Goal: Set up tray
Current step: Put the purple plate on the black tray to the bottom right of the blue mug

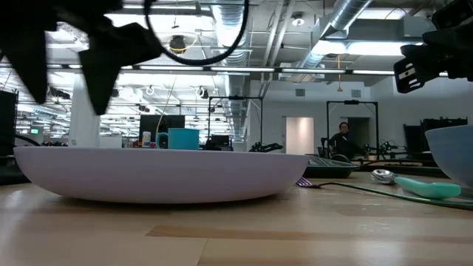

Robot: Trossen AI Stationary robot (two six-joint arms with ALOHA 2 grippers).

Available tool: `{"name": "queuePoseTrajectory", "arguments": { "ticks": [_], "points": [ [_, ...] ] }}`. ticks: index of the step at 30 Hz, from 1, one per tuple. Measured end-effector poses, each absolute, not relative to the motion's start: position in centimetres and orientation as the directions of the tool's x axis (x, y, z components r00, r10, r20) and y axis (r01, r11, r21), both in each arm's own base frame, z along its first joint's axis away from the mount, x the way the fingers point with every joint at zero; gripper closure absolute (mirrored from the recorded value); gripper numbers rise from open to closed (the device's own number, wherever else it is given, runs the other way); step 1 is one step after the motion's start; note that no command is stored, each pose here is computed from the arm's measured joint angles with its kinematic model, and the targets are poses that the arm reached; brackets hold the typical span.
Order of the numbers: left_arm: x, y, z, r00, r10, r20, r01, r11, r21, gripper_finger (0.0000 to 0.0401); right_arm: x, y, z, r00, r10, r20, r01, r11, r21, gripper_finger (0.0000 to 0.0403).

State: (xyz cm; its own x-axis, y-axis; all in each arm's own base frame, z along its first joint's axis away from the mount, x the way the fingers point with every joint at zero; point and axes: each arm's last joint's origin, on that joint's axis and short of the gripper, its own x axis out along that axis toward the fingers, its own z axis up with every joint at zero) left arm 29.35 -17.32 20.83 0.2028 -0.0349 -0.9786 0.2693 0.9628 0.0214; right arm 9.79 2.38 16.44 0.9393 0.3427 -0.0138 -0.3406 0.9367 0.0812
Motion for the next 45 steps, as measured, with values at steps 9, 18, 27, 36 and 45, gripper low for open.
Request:
{"name": "queuePoseTrajectory", "arguments": {
  "ticks": [9, 18, 27, 36, 45],
  "points": [
    [29.0, -20.0, 17.6, 0.177, 0.026, -0.984, 0.349, 0.933, 0.088, 0.017, 9.8, 2.4, 16.4, 0.939, 0.343, -0.015, -0.341, 0.937, 0.081, 0.0284],
    [29.9, -20.3, 14.8, 0.107, 0.064, -0.992, 0.369, 0.924, 0.099, 0.017, 9.8, 2.4, 16.4, 0.939, 0.343, -0.015, -0.341, 0.937, 0.081, 0.0284],
    [29.8, -20.4, 14.5, 0.091, 0.053, -0.994, 0.333, 0.94, 0.081, 0.0227, 9.8, 2.4, 16.4, 0.939, 0.343, -0.015, -0.341, 0.937, 0.081, 0.0284],
    [29.6, -20.3, 14.6, 0.058, 0.053, -0.997, 0.27, 0.96, 0.067, 0.0358, 9.8, 2.4, 16.4, 0.939, 0.343, -0.015, -0.341, 0.937, 0.081, 0.0284],
    [29.9, -22.0, 19.1, 0.038, 0.099, -0.994, 0.276, 0.955, 0.105, 0.0396, 9.8, 2.4, 16.4, 0.939, 0.343, -0.015, -0.341, 0.937, 0.081, 0.0284]
  ]
}}
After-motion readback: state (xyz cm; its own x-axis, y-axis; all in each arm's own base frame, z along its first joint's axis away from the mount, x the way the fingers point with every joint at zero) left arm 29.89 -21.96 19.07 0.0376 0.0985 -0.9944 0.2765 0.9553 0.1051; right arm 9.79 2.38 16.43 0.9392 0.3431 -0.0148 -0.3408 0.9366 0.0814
